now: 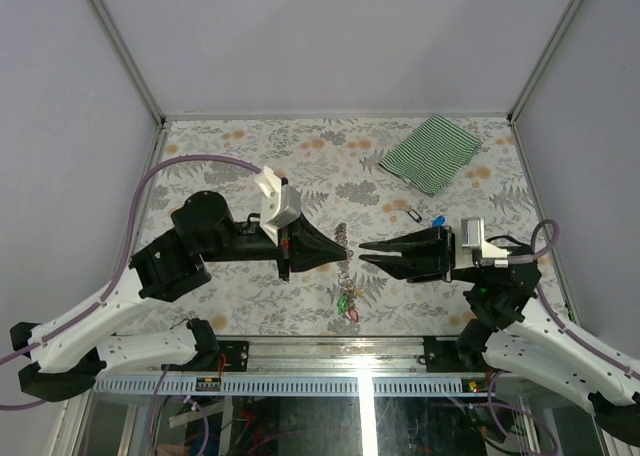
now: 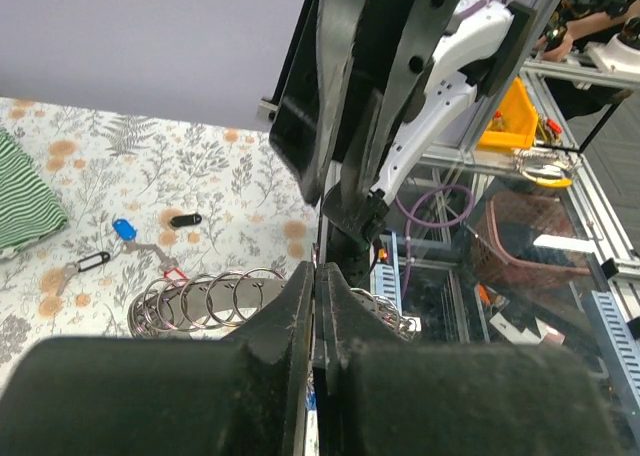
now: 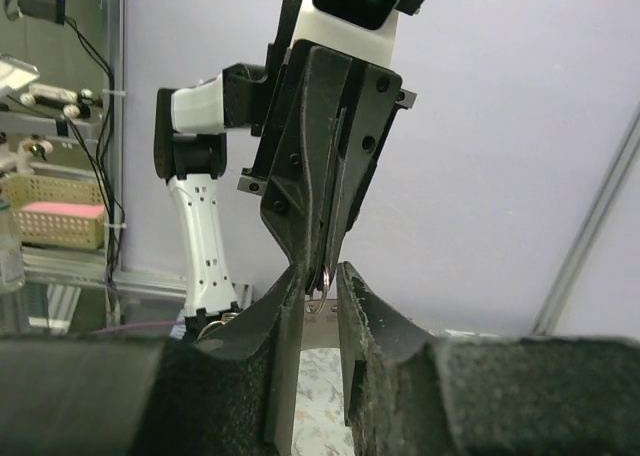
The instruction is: Put the keys on the keyring
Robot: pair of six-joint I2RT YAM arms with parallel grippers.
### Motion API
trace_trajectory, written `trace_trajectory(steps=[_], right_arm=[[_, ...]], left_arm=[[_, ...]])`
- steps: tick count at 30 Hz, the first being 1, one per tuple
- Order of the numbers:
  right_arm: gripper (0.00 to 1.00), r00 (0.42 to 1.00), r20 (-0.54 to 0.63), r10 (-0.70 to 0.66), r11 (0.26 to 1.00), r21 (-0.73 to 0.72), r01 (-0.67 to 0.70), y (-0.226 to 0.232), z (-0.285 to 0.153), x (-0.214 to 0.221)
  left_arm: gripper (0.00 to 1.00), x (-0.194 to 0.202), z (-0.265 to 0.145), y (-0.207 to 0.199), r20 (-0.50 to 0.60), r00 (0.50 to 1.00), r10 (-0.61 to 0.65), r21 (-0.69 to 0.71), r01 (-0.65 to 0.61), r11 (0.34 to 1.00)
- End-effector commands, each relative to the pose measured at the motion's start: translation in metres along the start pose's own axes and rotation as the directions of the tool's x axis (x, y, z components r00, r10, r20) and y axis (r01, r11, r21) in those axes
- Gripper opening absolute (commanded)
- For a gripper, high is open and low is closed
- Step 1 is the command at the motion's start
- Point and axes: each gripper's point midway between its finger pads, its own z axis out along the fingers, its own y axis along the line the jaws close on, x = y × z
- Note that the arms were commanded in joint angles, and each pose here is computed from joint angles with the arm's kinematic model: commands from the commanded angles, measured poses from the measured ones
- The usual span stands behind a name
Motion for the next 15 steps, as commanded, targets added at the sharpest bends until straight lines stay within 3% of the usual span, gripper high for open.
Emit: trace_trajectory(steps=[1, 8, 15], right_arm=[[0.26, 0.992, -0.086, -0.096, 0.995, -0.029, 0.094, 0.002, -0.001, -0.007], [0.29, 0.974, -0.205, -0.097, 0.995, -0.049, 0.089, 0.001, -0.004, 0.007], [0.32, 0.962, -0.263, -0.071, 0.996, -0.071, 0.054, 0.003, -0.004, 0.018]], left_arm=[[0.00, -0.014, -0.005, -0.005, -0.020, 0.998, 0.066, 0.011, -0.066, 0.998], [0.00, -0.004, -0.001, -0.002, -0.121, 0.990, 0.077, 0.029, -0.074, 0.997], [0.00, -0.001, 0.000, -0.002, -0.155, 0.984, 0.087, 0.045, -0.081, 0.996]])
